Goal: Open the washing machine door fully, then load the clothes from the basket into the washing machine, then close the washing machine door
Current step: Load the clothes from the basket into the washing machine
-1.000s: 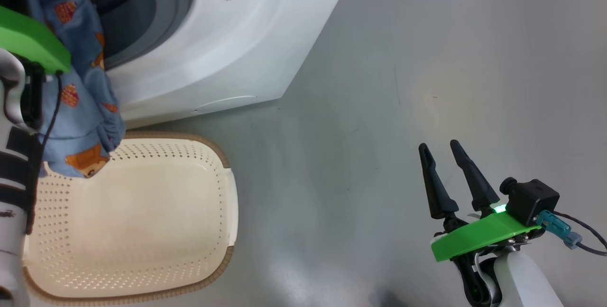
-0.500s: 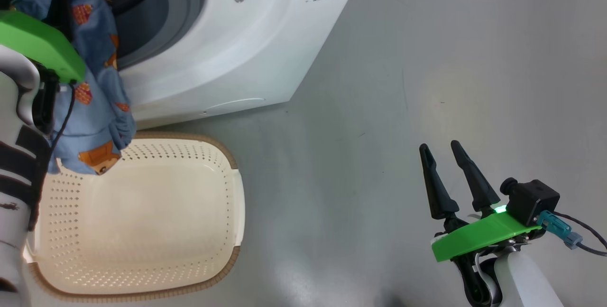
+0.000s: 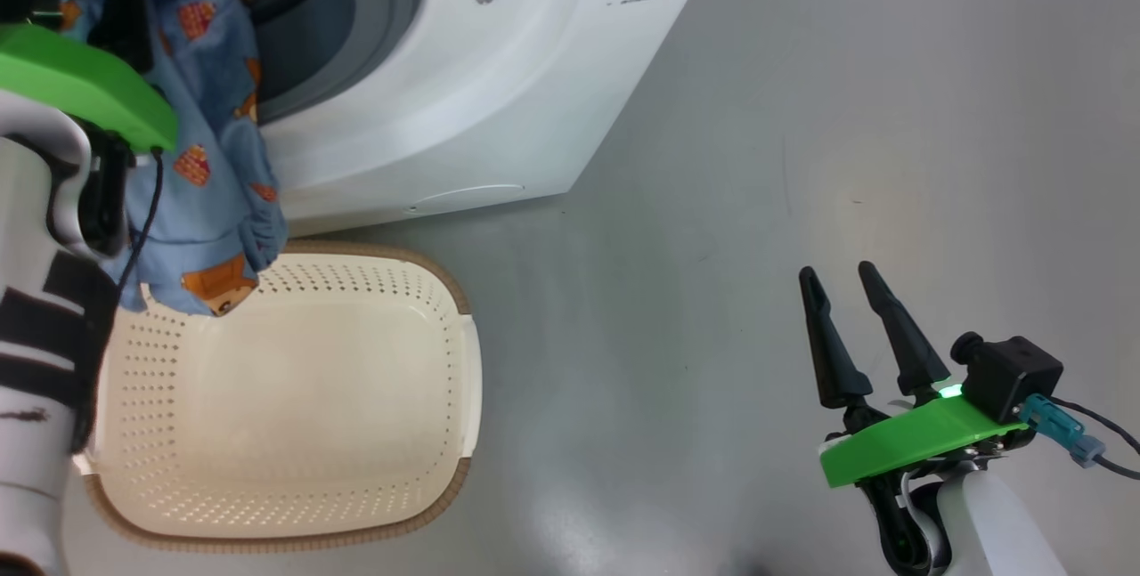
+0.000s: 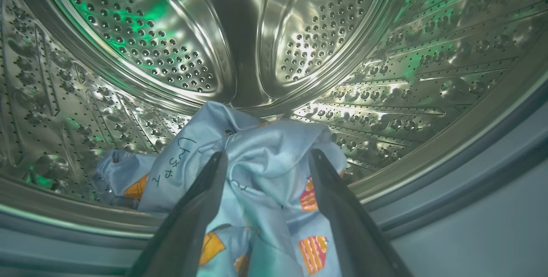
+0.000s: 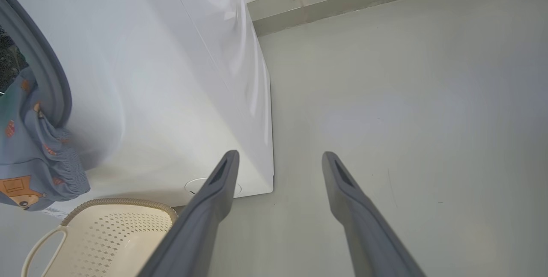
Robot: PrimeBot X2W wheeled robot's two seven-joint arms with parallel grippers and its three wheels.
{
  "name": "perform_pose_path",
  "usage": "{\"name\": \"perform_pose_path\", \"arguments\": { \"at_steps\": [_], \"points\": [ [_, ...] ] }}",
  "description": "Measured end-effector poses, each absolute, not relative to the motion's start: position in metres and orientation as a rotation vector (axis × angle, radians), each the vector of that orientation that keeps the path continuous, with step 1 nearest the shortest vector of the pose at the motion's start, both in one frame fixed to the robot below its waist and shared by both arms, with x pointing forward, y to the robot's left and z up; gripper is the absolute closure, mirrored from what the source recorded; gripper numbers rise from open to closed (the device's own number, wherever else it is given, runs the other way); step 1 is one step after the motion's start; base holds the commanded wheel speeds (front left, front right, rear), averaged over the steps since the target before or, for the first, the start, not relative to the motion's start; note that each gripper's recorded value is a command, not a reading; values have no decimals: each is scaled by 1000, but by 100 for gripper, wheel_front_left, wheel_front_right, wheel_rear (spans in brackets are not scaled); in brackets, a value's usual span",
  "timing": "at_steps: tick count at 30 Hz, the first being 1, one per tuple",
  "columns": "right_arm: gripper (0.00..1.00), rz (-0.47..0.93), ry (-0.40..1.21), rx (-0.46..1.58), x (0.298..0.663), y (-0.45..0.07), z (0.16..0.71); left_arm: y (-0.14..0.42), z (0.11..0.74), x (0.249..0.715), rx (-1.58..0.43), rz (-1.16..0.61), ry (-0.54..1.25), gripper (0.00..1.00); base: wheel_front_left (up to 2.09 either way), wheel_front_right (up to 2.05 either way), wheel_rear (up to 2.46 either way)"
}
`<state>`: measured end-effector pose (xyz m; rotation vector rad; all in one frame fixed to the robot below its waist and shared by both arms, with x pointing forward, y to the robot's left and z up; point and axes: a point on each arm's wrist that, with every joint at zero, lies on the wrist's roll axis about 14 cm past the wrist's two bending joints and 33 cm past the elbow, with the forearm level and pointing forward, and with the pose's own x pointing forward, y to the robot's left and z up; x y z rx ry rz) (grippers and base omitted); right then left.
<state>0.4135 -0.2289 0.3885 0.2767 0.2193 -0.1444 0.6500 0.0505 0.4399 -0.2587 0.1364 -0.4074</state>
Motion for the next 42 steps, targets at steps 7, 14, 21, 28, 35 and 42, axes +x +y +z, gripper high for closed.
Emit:
{"name": "perform_pose_path", "arguments": {
  "at_steps": [7, 14, 21, 28, 35, 42],
  "points": [
    [0, -138, 210, 273, 417, -228, 391, 61, 444, 635, -285, -382, 95, 0, 0, 0, 0],
    [0, -130, 198, 270, 423, -226, 392, 76, 435, 606, -278, -362, 89, 0, 0, 0, 0],
    [0, -109, 189, 267, 427, -220, 395, 99, 429, 580, -296, -305, 87, 0, 0, 0, 0],
    [0, -101, 170, 264, 429, -218, 402, 116, 428, 554, -290, -272, 85, 0, 0, 0, 0],
    [0, -93, 159, 255, 423, -218, 409, 136, 429, 523, -280, -227, 87, 0, 0, 0, 0],
    [0, -88, 152, 248, 415, -219, 415, 163, 426, 487, -273, -158, 103, 0, 0, 0, 0]
  ]
}}
